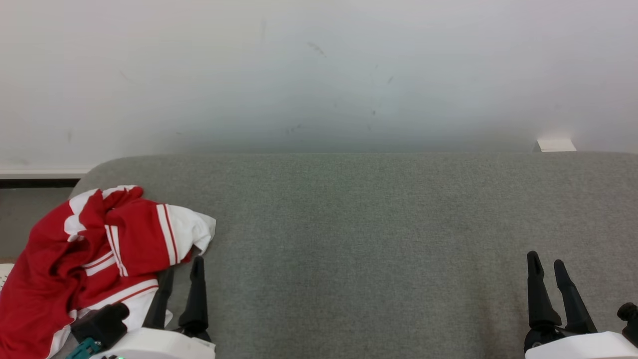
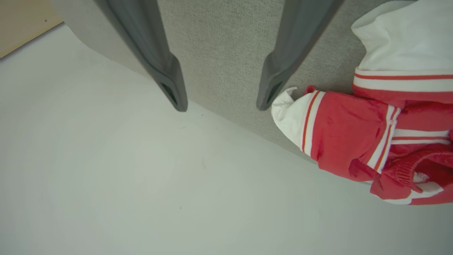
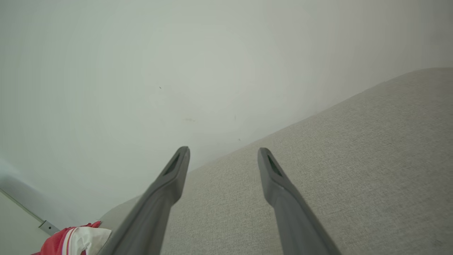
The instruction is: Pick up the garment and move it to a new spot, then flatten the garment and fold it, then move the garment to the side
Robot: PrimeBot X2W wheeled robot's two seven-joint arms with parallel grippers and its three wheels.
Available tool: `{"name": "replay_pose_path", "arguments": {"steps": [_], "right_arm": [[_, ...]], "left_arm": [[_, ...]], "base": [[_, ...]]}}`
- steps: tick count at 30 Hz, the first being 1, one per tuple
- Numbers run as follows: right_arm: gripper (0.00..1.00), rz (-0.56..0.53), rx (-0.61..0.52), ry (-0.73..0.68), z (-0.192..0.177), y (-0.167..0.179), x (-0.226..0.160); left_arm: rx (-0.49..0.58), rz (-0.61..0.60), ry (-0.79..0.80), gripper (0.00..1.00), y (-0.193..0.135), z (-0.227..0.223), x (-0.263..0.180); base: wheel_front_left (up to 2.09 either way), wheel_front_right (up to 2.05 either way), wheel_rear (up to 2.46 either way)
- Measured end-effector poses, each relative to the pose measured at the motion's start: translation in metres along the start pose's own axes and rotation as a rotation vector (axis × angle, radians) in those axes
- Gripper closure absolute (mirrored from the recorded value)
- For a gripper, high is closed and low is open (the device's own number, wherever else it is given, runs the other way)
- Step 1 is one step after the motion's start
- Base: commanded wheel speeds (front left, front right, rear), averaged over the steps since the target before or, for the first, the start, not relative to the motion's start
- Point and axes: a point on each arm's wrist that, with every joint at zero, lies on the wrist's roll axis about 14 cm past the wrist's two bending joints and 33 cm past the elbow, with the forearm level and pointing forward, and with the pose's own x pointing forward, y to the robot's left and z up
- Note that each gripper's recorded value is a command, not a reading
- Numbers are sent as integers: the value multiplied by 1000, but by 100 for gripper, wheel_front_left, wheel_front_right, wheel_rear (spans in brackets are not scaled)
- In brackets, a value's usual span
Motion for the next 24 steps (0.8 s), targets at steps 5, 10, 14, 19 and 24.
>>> {"name": "replay_pose_path", "arguments": {"steps": [5, 10, 14, 19, 24], "right_arm": [[0, 4, -68, -3, 0, 0, -1], [0, 1, -125, 1, -3, -1, -4], [0, 10, -169, 3, -4, 1, -5], [0, 22, -217, 6, -7, 3, -6], [0, 35, -254, 5, -7, 6, -6]], "left_arm": [[63, -9, 2, 0, -2, -2, 0], [106, -15, 6, 0, -2, -5, -4], [148, -27, -1, 0, -5, -4, -5], [201, -45, -19, 0, -10, -1, -4], [247, -61, -29, 0, -14, 0, -5]], "base": [[0, 0, 0], [0, 0, 0], [0, 0, 0], [0, 0, 0], [0, 0, 0]]}}
